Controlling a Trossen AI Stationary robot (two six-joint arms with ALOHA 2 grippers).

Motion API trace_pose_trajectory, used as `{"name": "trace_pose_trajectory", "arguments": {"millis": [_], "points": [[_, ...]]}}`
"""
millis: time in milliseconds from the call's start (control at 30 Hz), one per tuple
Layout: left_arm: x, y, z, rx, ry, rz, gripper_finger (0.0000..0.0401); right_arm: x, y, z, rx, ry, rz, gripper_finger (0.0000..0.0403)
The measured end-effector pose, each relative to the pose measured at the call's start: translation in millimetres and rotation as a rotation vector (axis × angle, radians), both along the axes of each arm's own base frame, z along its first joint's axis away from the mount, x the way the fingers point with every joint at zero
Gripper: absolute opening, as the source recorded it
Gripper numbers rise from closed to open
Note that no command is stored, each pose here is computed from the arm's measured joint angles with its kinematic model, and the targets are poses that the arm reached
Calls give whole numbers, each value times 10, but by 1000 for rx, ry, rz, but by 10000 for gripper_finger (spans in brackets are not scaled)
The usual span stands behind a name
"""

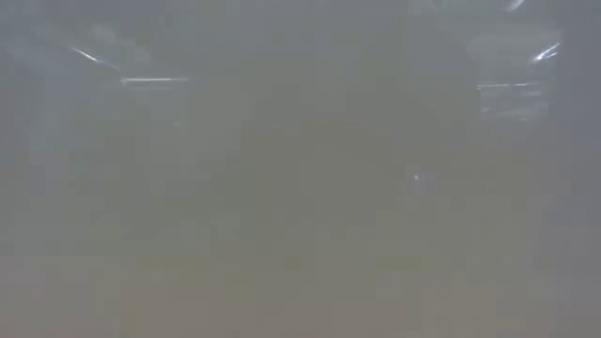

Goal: Sort blocks
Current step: Put the top left orange block into the top left bin

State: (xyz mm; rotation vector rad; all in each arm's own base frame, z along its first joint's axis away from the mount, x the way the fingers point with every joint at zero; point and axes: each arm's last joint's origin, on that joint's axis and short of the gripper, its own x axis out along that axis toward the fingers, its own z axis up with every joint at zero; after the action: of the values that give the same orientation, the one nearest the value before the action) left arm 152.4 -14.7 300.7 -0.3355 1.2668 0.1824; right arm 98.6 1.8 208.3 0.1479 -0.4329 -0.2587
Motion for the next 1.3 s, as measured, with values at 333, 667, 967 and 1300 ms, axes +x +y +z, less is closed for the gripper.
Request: {"name": "trace_pose_trajectory", "arguments": {"millis": [333,667,967,1300], "points": [[-81,-118,-16,-37,75,-13,170,70,-35,0,-10,28,-45,32],[-83,-212,-142,54,108,-84,304,140,-38,-10,-17,83,-52,32],[-19,-247,-441,95,87,-75,335,149,-37,-7,-31,86,-57,30],[-7,-241,-779,118,73,-58,328,149,-37,-7,-33,86,-57,30]]}}
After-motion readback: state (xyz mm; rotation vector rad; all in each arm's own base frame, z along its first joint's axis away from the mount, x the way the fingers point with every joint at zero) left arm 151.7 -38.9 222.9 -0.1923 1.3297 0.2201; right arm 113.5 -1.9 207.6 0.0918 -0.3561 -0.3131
